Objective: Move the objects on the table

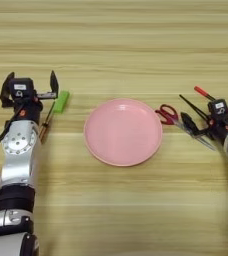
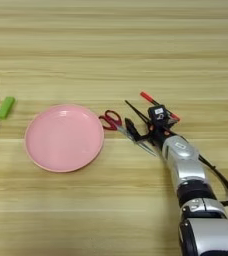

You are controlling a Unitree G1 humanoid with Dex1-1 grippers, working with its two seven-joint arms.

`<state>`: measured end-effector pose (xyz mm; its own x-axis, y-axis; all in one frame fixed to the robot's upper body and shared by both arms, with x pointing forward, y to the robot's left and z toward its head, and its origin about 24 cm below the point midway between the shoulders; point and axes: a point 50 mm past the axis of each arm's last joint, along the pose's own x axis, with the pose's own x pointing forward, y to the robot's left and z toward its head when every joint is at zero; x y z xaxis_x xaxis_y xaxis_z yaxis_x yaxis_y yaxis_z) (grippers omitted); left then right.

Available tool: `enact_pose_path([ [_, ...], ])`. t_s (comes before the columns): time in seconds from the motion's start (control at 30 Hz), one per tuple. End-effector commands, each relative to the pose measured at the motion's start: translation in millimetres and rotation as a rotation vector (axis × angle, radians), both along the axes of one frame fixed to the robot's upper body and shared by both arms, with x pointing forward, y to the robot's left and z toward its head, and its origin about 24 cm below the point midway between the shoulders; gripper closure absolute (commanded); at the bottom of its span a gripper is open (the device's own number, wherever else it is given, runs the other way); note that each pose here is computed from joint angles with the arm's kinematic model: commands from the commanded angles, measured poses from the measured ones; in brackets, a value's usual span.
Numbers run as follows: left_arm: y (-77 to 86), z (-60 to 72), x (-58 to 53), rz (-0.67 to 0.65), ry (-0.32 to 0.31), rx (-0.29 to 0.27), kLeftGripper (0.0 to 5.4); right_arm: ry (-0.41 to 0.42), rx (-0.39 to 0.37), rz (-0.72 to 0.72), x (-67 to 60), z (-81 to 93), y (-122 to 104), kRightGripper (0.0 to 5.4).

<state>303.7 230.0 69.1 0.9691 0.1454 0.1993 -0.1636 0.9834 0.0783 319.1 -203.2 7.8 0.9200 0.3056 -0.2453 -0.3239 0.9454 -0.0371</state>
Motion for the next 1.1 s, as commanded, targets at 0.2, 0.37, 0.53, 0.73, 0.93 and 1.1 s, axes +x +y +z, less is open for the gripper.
enact_pose_path([
  [0.2, 1.6, 1.2, -1.0, 0.001, 0.002, 0.002, 0.0, 0.067, -0.013, -0.016, -1.0, -7.5, -3, 0.04],
  [0.37, 1.6, 1.2, -1.1, 0.0, 0.002, 0.002, 0.0, 0.104, -0.004, -0.028, -1.7, -10.6, -5, 0.04],
  [0.53, 1.6, 1.6, -1.3, 0.001, 0.001, 0.002, 0.0, 0.118, -0.024, -0.022, -2.9, -12.5, -5, 0.04],
  [0.73, 1.7, 1.8, -1.5, 0.002, 0.0, 0.001, 0.0, 0.137, -0.046, -0.017, -4.7, -15.7, -6, 0.18],
  [0.93, 1.8, 2.4, -1.4, 0.003, -0.002, 0.0, 0.0, 0.16, -0.061, -0.009, -5.9, -18.6, -7, 0.77],
  [1.1, 1.7, 3.2, -1.8, 0.004, -0.005, 0.0, 0.0, 0.181, -0.049, -0.016, -6.6, -20.1, -8, 1.26],
])
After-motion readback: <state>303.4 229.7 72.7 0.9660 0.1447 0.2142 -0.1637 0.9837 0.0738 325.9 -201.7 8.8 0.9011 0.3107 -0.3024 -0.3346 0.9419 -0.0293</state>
